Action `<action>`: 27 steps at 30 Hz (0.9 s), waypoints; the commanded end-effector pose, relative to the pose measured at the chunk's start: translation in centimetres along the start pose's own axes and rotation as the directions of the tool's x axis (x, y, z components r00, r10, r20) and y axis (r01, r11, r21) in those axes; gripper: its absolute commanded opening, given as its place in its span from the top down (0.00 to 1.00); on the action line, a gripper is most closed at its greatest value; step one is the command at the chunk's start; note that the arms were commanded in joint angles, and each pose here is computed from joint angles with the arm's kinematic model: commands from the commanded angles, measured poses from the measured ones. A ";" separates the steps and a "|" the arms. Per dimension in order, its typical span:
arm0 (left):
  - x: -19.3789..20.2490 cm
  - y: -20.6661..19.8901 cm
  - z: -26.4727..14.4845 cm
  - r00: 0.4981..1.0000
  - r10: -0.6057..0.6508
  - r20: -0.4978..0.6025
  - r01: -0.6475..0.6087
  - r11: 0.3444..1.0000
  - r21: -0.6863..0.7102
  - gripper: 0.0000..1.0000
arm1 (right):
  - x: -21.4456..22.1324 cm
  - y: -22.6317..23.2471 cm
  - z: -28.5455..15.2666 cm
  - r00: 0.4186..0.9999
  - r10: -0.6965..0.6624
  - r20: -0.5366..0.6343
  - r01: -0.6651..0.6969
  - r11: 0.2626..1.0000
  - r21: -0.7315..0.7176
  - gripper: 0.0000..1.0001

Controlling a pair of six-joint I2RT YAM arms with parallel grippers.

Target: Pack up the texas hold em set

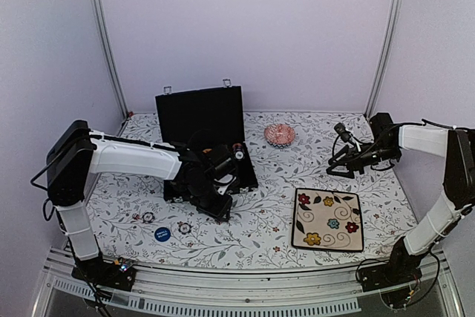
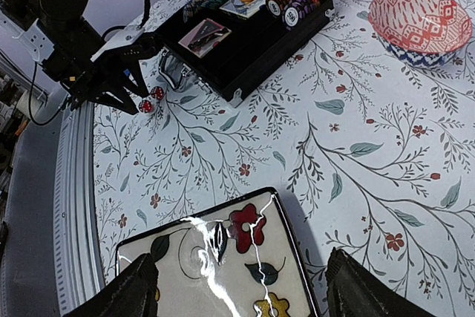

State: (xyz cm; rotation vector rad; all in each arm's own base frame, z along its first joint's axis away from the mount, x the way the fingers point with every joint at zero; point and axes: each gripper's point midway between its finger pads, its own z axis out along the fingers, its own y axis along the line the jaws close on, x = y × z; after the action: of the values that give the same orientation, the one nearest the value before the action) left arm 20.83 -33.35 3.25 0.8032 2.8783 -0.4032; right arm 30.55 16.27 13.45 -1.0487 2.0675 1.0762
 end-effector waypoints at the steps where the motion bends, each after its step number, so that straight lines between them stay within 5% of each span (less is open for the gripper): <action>1: 0.5 -0.6 0.6 0.999 0.019 -0.041 -0.020 1.000 -0.014 0.63 | 0.0 -0.1 0.2 1.000 -0.009 -0.003 0.009 1.000 -0.009 0.22; 27: 1.2 -0.3 1.7 0.995 0.052 -0.086 -0.059 0.995 -0.082 0.74 | 0.0 -0.1 0.3 1.000 -0.005 -0.004 0.005 1.000 -0.015 0.22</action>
State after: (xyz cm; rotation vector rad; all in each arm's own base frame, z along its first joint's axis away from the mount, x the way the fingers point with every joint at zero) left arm 20.08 -33.02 1.68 0.8663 2.9201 -0.2527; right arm 30.57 16.28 13.03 -1.0522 2.0738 1.0819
